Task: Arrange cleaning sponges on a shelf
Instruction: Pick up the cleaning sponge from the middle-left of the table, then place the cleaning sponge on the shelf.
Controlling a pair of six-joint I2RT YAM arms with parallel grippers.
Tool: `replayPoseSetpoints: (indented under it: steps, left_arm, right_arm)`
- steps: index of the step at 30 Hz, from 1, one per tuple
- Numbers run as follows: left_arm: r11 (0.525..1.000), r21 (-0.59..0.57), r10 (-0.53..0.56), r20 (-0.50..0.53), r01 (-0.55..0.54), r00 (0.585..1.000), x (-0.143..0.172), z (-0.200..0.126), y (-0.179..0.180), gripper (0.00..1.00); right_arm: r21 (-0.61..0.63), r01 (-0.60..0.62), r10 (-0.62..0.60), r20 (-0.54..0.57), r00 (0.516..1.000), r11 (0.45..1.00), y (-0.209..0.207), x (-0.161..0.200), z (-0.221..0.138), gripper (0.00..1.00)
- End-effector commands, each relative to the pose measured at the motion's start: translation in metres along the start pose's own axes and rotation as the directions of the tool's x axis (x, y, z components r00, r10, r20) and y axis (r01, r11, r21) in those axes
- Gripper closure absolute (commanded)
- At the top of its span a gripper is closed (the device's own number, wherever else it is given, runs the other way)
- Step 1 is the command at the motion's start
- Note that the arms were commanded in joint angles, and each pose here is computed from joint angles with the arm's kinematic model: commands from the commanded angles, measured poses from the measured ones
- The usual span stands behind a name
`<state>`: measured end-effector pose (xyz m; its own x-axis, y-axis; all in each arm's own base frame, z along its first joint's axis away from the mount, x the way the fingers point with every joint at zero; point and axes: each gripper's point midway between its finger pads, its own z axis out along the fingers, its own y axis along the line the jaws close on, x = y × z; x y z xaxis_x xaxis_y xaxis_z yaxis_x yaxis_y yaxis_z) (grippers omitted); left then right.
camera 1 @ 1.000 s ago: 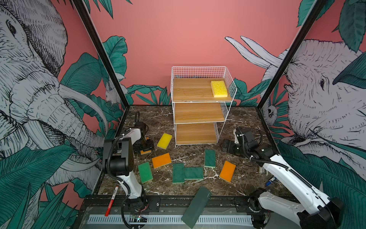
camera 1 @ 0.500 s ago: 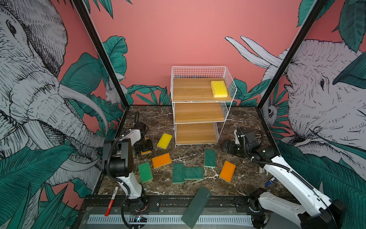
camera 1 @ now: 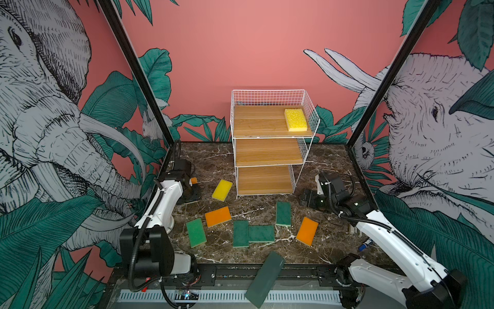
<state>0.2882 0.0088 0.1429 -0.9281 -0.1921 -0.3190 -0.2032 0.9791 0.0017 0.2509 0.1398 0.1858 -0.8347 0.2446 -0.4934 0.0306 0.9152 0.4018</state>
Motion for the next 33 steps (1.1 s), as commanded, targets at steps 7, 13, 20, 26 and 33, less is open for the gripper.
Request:
replayPoseSetpoints:
  steps: [7,13,20,26,33]
  left_arm:
    - [0.997,0.068,0.023,0.194,-0.036,0.981,-0.004,-0.128,-0.015,0.37]
    - [0.984,0.161,0.026,0.290,-0.075,0.957,-0.012,-0.183,-0.034,0.38]
    - [0.948,0.204,0.153,0.385,-0.245,0.910,-0.024,-0.241,-0.085,0.37]
    - [0.899,0.241,0.222,0.469,-0.366,0.855,-0.035,-0.277,-0.132,0.37]
    - [0.839,0.274,0.260,0.558,-0.471,0.788,-0.044,-0.308,-0.181,0.37]
  right_arm:
    - [-0.071,0.030,-0.027,0.030,0.999,0.997,0.020,-0.016,-0.003,0.06]
    - [-0.083,0.038,-0.034,0.048,0.998,0.996,0.023,-0.020,-0.005,0.07]
    - [-0.086,0.042,-0.037,0.060,0.998,0.995,0.023,-0.021,-0.009,0.07]
    - [-0.087,0.046,-0.039,0.082,0.996,0.995,0.023,-0.024,-0.015,0.08]
    - [-0.090,0.047,-0.039,0.082,0.996,0.995,0.022,-0.021,-0.017,0.08]
